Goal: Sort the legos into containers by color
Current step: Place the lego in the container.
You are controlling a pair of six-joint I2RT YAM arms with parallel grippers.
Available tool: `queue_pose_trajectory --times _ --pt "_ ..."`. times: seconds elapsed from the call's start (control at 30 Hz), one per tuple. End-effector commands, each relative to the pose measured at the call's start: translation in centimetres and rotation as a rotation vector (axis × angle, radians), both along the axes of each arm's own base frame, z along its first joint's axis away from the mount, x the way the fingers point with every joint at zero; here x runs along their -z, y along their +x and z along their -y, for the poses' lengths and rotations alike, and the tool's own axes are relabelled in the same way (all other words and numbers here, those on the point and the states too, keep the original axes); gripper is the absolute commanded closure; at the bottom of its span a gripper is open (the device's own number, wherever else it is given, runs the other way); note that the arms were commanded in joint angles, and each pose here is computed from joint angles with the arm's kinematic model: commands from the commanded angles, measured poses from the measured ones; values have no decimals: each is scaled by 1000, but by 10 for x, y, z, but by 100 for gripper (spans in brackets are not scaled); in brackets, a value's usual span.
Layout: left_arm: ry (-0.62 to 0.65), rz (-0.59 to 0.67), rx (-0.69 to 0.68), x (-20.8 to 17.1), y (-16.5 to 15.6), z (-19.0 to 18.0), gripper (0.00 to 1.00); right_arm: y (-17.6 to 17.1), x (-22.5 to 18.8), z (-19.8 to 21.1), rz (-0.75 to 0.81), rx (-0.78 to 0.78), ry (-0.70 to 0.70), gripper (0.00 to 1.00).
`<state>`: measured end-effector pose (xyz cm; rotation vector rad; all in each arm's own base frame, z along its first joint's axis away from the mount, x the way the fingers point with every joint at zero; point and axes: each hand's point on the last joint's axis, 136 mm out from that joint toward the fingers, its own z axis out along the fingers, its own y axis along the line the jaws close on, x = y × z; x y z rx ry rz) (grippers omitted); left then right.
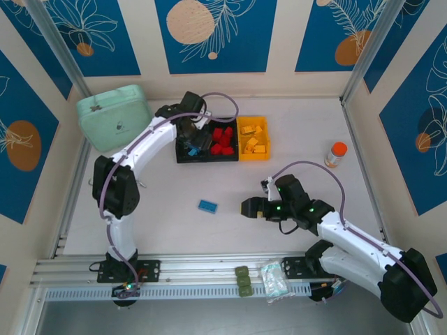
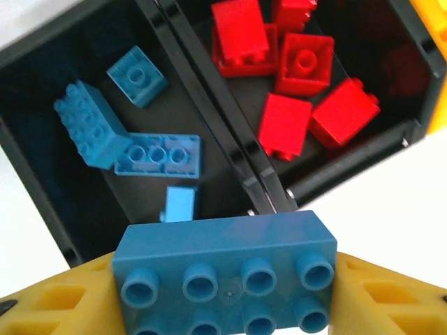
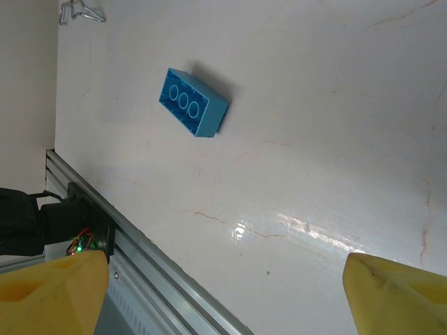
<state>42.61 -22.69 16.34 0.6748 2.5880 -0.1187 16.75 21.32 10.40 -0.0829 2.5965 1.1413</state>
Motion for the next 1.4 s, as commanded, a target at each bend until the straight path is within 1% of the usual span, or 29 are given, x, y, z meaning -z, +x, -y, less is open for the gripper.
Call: queue_pose_trajectory --times 0.0,0.07,0.23,0.37,0.5,0.73,0.87,0.9,0.97,1.13,1.37 --pt "91 -43 41 10 9 -16 41 5 -9 -7 18 1 19 13" --pt "88 -51 22 13 20 -21 41 6 -8 -7 15 3 16 13" --pt "69 -55 -10 25 37 -20 40 6 -5 -7 7 4 7 13" --pt "83 -70 -65 39 49 -25 40 6 -4 -6 2 5 1 13" --pt "65 -79 -100 50 58 -27 40 6 -4 -6 -1 7 -5 13" --pt "79 -90 -147 64 67 -37 39 6 -4 -5 -4 10 -10 13" --pt "73 -79 -156 63 70 -37 36 6 -5 -5 -3 9 -10 13" --pt "73 -78 -155 63 71 -36 35 6 -5 -5 -3 9 -10 13" --pt "70 -78 -160 62 72 -37 29 6 -6 -5 -3 8 -10 13" --pt "46 -79 -157 57 70 -33 21 6 -6 -5 -1 8 -10 13" --pt "11 -55 -160 32 61 -31 21 8 -8 -6 8 6 -8 13"
